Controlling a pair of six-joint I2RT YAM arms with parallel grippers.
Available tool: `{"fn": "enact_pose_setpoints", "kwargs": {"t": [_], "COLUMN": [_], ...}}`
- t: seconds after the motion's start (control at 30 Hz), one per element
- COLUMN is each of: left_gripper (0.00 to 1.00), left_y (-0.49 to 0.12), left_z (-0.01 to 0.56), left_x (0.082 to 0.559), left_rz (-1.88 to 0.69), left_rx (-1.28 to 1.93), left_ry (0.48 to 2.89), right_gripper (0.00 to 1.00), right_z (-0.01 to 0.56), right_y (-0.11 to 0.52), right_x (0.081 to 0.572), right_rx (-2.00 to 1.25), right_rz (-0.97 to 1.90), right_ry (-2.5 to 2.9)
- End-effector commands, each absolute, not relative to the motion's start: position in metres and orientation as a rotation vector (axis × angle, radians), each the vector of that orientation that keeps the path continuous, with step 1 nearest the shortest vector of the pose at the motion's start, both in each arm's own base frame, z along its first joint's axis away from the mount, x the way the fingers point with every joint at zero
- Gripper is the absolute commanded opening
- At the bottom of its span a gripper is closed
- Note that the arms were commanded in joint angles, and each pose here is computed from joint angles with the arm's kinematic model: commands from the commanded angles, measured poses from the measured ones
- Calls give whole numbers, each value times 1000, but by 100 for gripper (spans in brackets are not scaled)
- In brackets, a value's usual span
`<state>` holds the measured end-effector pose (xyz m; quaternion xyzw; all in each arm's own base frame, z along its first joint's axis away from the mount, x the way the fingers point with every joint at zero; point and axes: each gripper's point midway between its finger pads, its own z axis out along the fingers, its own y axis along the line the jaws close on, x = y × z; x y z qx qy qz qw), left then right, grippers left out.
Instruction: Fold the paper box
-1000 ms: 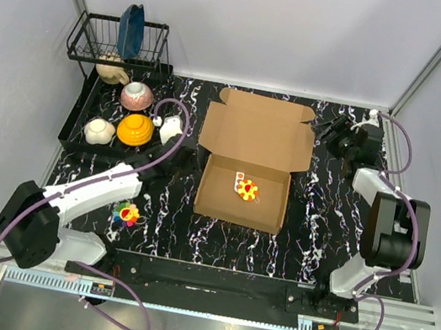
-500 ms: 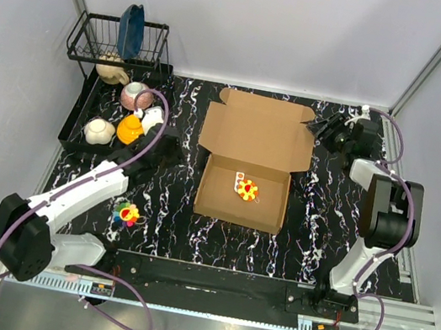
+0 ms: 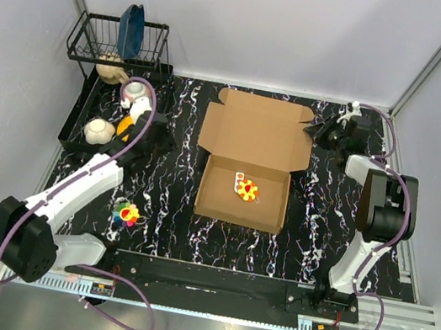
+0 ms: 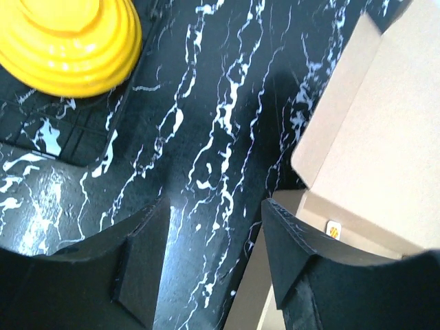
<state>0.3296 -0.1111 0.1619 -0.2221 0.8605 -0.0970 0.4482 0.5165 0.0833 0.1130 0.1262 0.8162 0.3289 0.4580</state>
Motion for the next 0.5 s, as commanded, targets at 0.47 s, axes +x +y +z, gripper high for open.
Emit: {"fn": "enact_pose_setpoints", "kwargs": {"t": [0.47], "left_gripper": [79], "left_y": [-119], "left_z": [195], "left_x": [412], "left_rz": [-458], "left_rx": [-410], "left_ry": [2012], "right_gripper": [3], "right_z": [211], "right_y": [130], "right_x": [450], "right_rx": [-30], "right_rz": [536], "right_ry": [1820]}}
